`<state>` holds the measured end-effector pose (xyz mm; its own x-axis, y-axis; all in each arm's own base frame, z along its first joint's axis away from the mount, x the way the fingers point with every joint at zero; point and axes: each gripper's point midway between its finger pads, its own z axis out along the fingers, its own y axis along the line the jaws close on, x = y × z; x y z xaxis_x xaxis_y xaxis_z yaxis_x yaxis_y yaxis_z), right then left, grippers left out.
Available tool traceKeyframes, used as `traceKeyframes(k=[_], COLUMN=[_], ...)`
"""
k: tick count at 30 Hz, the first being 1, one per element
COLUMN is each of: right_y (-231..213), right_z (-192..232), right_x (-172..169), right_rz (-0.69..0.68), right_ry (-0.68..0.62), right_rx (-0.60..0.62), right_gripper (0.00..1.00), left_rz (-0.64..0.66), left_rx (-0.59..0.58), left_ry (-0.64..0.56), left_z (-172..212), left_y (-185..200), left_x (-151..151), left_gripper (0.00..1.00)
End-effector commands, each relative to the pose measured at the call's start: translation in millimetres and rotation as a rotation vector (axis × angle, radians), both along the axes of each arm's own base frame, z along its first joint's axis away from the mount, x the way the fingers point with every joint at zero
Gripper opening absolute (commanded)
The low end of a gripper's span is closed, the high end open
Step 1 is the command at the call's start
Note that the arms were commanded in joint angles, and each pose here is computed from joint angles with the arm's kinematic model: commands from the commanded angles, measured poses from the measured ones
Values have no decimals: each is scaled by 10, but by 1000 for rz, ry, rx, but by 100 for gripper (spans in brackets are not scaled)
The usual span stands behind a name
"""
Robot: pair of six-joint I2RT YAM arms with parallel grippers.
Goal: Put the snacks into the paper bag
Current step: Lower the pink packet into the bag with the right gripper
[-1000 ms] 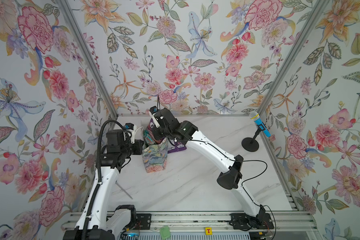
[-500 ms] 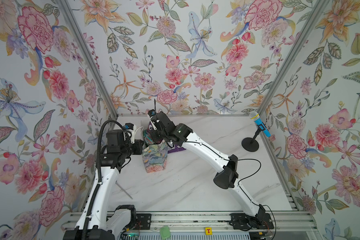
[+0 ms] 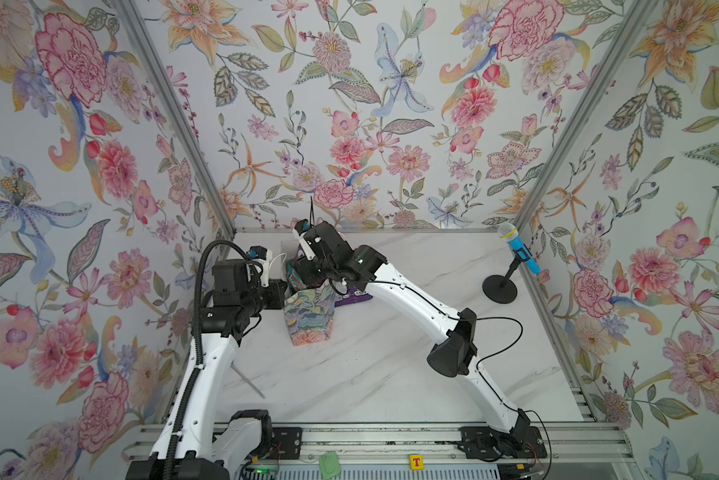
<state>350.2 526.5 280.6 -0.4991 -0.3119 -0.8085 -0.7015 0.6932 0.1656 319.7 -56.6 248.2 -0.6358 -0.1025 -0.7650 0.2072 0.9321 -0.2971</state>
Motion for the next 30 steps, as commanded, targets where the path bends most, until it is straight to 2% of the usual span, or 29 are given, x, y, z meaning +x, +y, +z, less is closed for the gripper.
traceKeyframes(k=[1, 4, 7, 14, 30], right_y=[-240, -334, -395, -349, -485], right_z=[745, 938, 953, 654, -6], right_x=[-152, -201, -207, -116, 313], right_rz=[3, -4, -24, -44, -145], right_ry=[-74, -116, -136, -133, -108], right_rx=[88, 94, 72, 0, -146], right_gripper=[51, 50, 47, 42, 39], left_rz=[-8, -9, -10, -10, -6], left_rx=[-7, -7, -11, -13, -4], left_ry=[50, 50, 53, 50, 53], left_z=[-154, -160, -169, -154, -169], left_y=[-2, -3, -8, -10, 7], left_x=[-72, -70, -71, -71, -68], left_gripper=[9, 9, 9, 9, 9])
